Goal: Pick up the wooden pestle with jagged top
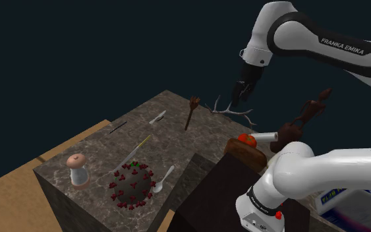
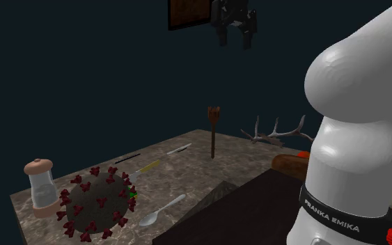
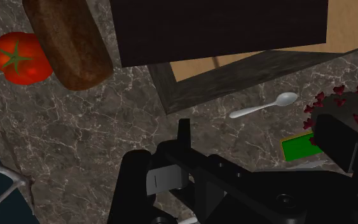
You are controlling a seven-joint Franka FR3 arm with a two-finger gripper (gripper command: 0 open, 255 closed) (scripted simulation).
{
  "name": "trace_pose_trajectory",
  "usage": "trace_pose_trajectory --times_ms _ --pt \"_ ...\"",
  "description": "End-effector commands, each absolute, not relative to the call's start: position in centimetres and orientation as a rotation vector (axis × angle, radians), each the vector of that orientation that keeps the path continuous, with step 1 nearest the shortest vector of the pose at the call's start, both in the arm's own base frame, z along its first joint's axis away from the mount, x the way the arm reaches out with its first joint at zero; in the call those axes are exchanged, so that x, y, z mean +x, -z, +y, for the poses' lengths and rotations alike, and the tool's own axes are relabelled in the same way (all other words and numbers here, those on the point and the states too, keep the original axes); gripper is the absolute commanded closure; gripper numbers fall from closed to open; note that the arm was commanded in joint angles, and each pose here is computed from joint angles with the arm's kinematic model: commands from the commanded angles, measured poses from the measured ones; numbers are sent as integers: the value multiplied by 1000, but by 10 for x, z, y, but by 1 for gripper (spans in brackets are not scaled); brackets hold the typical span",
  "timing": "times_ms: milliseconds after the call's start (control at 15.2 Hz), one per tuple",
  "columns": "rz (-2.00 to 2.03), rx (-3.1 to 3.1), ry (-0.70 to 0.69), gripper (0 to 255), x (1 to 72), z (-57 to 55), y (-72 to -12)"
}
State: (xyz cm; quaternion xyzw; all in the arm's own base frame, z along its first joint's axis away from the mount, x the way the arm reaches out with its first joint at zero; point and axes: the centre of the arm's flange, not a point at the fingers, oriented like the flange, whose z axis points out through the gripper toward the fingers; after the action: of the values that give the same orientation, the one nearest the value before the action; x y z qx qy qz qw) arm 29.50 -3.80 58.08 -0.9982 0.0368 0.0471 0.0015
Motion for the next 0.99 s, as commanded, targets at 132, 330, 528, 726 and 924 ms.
trace_pose_trajectory --times_ms 132,330,528,726,924 --pt "163 -3134 -150 0 317 -47 -569" --pt "234 -3135 -154 0 349 -61 -550" --pt "305 -3134 -157 0 381 -76 -532" --pt "376 -3131 -161 0 412 -94 -514" --pt "448 -3127 -164 0 442 -112 -496"
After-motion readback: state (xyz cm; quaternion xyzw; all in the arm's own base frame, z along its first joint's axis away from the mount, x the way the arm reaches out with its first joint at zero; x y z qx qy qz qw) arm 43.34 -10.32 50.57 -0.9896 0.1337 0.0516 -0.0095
